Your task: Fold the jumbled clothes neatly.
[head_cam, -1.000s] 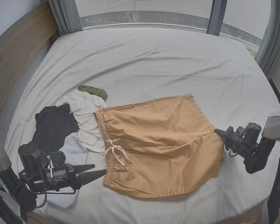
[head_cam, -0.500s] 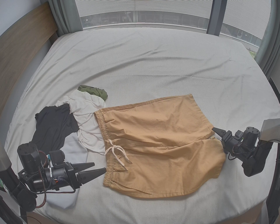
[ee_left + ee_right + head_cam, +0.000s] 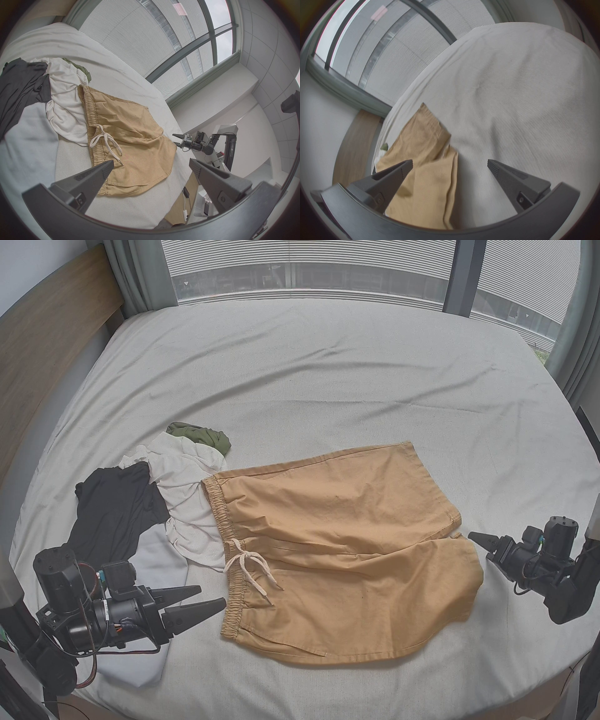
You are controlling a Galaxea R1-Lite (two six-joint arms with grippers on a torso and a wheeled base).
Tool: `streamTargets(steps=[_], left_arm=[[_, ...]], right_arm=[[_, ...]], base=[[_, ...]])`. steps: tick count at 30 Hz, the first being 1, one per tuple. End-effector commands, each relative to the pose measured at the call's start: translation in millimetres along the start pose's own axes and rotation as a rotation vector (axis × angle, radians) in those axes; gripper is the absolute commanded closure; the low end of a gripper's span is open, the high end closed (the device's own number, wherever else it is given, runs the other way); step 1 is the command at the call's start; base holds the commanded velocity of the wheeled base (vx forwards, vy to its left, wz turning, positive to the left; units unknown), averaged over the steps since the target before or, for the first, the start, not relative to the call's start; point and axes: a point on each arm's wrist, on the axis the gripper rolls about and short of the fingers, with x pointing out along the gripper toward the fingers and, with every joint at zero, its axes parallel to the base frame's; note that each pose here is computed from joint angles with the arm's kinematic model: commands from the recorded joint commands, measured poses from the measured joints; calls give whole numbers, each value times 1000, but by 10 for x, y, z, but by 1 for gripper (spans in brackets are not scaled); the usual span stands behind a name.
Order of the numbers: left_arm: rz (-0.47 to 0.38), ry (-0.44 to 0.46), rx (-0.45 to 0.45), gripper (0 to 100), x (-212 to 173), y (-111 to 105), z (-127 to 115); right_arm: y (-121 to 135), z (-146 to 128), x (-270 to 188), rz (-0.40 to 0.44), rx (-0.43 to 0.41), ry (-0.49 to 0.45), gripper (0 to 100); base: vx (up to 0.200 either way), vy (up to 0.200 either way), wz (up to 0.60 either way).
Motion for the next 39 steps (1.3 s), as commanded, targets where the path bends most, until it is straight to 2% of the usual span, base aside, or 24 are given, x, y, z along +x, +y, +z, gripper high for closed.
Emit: streamTargets(steps=[1, 3, 7, 8, 9, 11, 18, 31, 32, 39], left_arm=[[4, -3, 1, 0, -76, -41, -56], [9, 0, -3, 0, -87, -45, -70], [61, -3, -12, 0, -91, -3, -98], [61, -3, -12, 0, -91, -3, -98], [68, 9, -17, 0, -73, 19, -121], [71, 24, -25, 0, -53, 40, -147], [95, 75, -33, 0, 0, 148, -244], [91, 77, -32, 0, 3, 146, -246], [91, 77, -32, 0, 3, 146, -246], [88, 73, -30, 0, 5, 143, -236]], right_arm=[[166, -198, -463, 14, -102, 57, 0], [162, -219, -486, 10, -114, 65, 0], [91, -404, -574, -16, -255, 150, 0], [91, -404, -574, -16, -255, 150, 0], [36, -493, -561, -9, -283, 207, 0], [-16, -563, -518, 1, -278, 262, 0], [-144, -712, -419, -15, -277, 354, 0], [-238, -877, -202, 18, -308, 368, 0], [-238, -877, -202, 18, -308, 368, 100], [-213, -891, -195, 28, -312, 374, 100]], base=[[0, 0, 0], [0, 0, 0], [0, 0, 0], [0, 0, 0], [0, 0, 0], [0, 0, 0], [0, 0, 0], [0, 0, 0], [0, 0, 0], [0, 0, 0]])
